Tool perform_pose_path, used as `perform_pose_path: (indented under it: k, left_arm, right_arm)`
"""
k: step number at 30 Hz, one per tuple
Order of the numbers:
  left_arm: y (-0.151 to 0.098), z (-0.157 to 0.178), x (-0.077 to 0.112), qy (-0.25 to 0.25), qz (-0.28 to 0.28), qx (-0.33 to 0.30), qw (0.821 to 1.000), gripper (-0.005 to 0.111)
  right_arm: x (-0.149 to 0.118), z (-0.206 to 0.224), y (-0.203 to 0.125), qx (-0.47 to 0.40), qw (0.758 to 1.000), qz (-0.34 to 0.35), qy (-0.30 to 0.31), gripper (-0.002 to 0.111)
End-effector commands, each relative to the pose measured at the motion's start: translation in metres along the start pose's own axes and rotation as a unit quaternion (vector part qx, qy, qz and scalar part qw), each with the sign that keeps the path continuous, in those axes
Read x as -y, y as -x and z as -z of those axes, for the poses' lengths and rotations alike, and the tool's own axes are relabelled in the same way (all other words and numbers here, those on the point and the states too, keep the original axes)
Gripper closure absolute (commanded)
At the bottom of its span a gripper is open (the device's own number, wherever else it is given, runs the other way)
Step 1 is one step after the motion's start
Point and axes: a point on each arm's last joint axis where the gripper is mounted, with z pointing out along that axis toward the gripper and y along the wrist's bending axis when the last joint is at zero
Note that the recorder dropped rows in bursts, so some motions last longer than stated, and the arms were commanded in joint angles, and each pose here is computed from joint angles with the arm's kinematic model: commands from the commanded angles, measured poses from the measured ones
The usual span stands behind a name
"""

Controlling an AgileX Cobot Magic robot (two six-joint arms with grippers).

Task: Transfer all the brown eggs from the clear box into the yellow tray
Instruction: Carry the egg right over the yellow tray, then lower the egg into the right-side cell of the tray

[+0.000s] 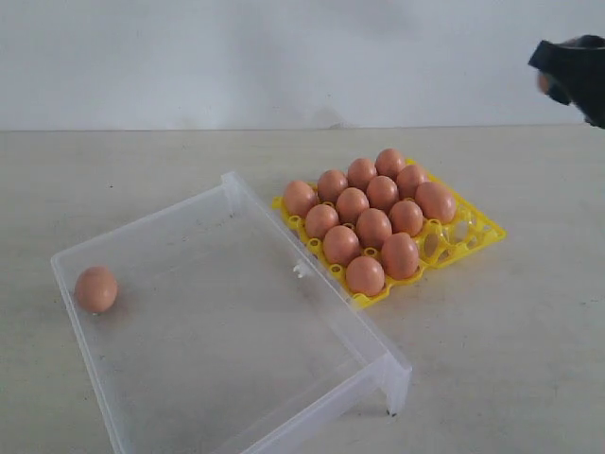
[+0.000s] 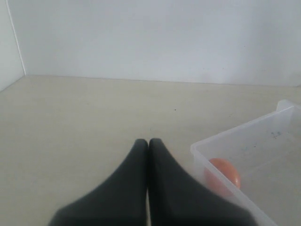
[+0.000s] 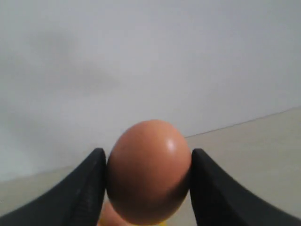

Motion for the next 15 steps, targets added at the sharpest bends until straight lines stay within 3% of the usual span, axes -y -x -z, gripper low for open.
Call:
perform_pose_path:
  k: [1, 3, 4, 9, 15]
  left_arm:
    - [0.002, 0.001, 0.0, -0.002, 0.002, 0.004, 1.0, 0.111]
    - [0.002, 0.001, 0.0, -0.002, 0.002, 0.004, 1.0, 0.111]
    - [0.002, 0.001, 0.0, -0.002, 0.002, 0.004, 1.0, 0.111]
    - [0.002, 0.001, 0.0, -0.002, 0.002, 0.004, 1.0, 0.111]
    - [0.002, 0.001, 0.0, -0.002, 0.002, 0.004, 1.0, 0.111]
  right_arm:
    - [-0.003, -0.027, -0.019, -0.205, 0.928, 0.051, 0.306, 0.109]
    - [0.0, -0.04, -0.033, -0.28, 0.877, 0.069, 0.385, 0.109]
    - [0.005, -0.048, -0.04, -0.296, 0.869, 0.065, 0.391, 0.109]
    - [0.022, -0.066, -0.074, -0.337, 0.862, 0.019, 0.379, 0.109]
    - [0.033, -0.074, -0.084, -0.31, 0.869, 0.125, 0.366, 0.109]
